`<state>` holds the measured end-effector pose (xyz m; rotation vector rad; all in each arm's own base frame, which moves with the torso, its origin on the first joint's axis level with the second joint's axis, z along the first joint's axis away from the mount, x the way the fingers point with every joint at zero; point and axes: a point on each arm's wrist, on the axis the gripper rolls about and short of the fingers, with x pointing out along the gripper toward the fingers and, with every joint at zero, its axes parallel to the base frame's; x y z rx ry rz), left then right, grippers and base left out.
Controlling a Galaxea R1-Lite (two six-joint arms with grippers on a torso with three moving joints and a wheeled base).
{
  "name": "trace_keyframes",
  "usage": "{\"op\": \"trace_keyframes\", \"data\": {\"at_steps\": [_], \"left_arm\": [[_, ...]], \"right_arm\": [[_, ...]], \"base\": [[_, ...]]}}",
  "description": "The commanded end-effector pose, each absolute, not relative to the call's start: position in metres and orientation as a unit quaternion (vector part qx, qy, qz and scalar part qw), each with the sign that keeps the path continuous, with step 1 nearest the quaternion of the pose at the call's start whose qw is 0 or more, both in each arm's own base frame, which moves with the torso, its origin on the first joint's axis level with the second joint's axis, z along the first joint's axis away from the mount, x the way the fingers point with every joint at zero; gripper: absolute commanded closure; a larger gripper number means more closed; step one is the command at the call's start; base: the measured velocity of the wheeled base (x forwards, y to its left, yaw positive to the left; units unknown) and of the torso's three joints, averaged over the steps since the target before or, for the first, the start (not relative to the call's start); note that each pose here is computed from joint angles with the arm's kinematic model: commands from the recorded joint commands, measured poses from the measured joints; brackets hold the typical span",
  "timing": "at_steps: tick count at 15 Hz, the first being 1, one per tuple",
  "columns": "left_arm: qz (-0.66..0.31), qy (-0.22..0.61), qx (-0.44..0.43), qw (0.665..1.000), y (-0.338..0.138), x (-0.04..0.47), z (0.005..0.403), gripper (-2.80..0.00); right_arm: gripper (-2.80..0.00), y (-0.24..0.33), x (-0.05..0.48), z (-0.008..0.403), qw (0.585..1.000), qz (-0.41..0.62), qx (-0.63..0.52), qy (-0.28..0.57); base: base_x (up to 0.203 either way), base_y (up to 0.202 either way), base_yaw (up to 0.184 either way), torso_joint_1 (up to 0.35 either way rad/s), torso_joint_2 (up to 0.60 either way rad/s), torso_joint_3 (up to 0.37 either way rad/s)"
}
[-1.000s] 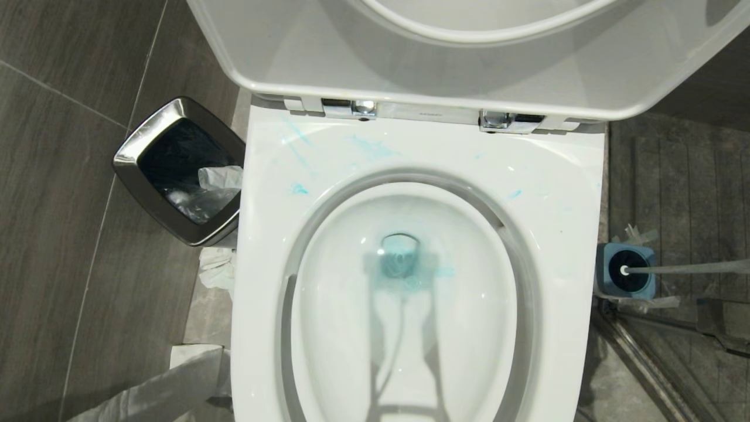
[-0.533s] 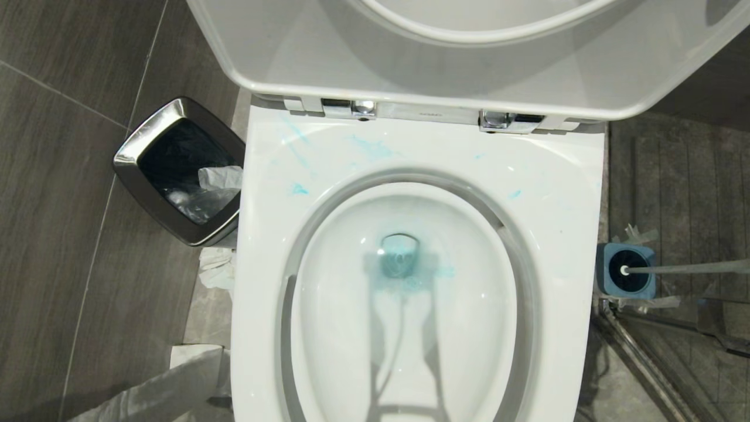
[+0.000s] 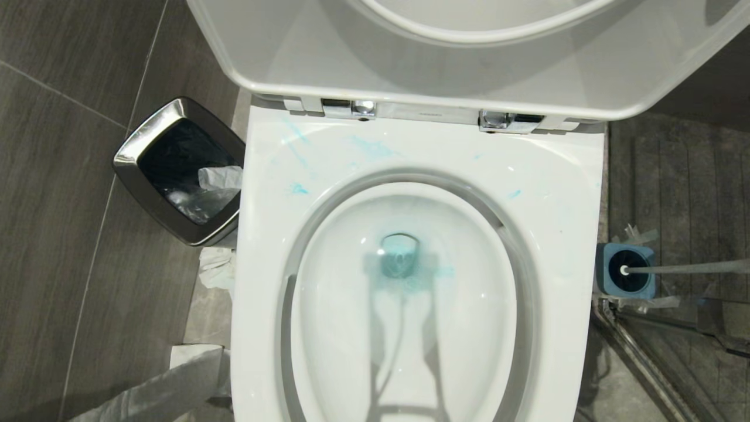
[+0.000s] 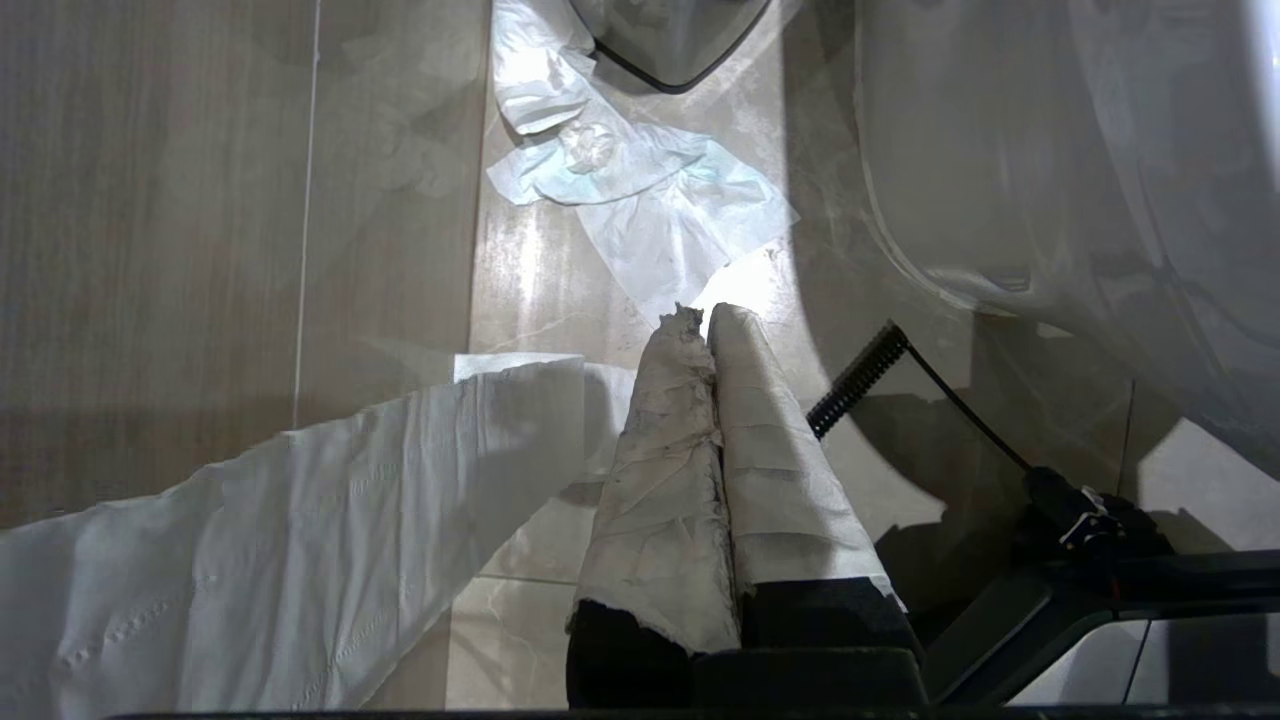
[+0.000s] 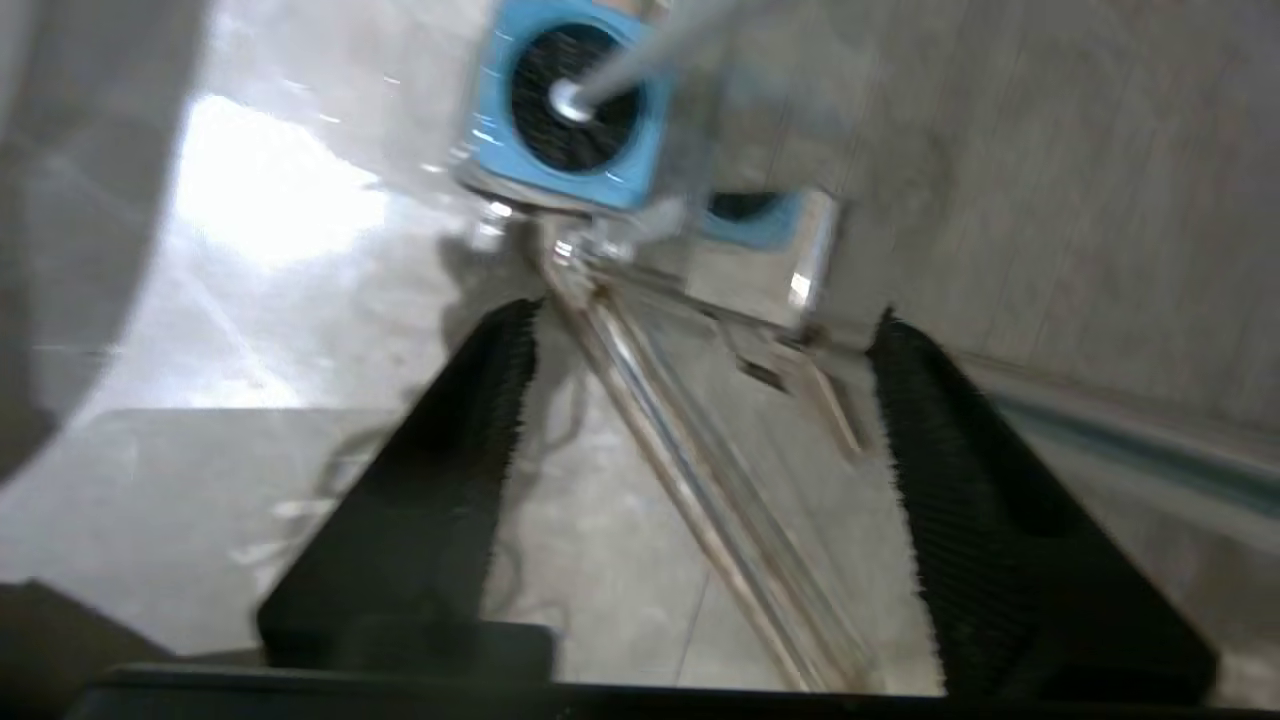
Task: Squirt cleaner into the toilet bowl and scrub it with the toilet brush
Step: Scrub the toilet bowl
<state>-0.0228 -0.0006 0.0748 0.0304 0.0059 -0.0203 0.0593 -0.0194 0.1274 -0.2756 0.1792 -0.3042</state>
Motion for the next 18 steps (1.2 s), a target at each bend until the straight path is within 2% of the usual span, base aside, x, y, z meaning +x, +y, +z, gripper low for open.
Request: {"op": "trace_keyframes", "data": {"at_steps": [1, 8, 18], "left_arm": [[-0.01, 0.004, 0.015, 1.0, -0.001, -0.023, 0.074, 0.0], [-0.01, 0.004, 0.015, 1.0, -0.001, -0.023, 0.074, 0.0], [-0.01, 0.004, 0.015, 1.0, -0.001, -0.023, 0.074, 0.0]], "right_arm": [[-2.8, -0.022, 0.061, 0.118, 0.97, -0.161, -0.132, 0.122], [-2.8, -0.033, 0.089, 0.114, 0.963, -0.172, -0.119, 0.167], [-2.8, -0.049, 0.13, 0.114, 0.97, -0.206, -0.018, 0.128]], "base": [[0.0, 0.0, 0.0, 0.0, 0.0, 0.0], [0.0, 0.0, 0.0, 0.0, 0.0, 0.0], [0.0, 0.0, 0.0, 0.0, 0.0, 0.0]]}}
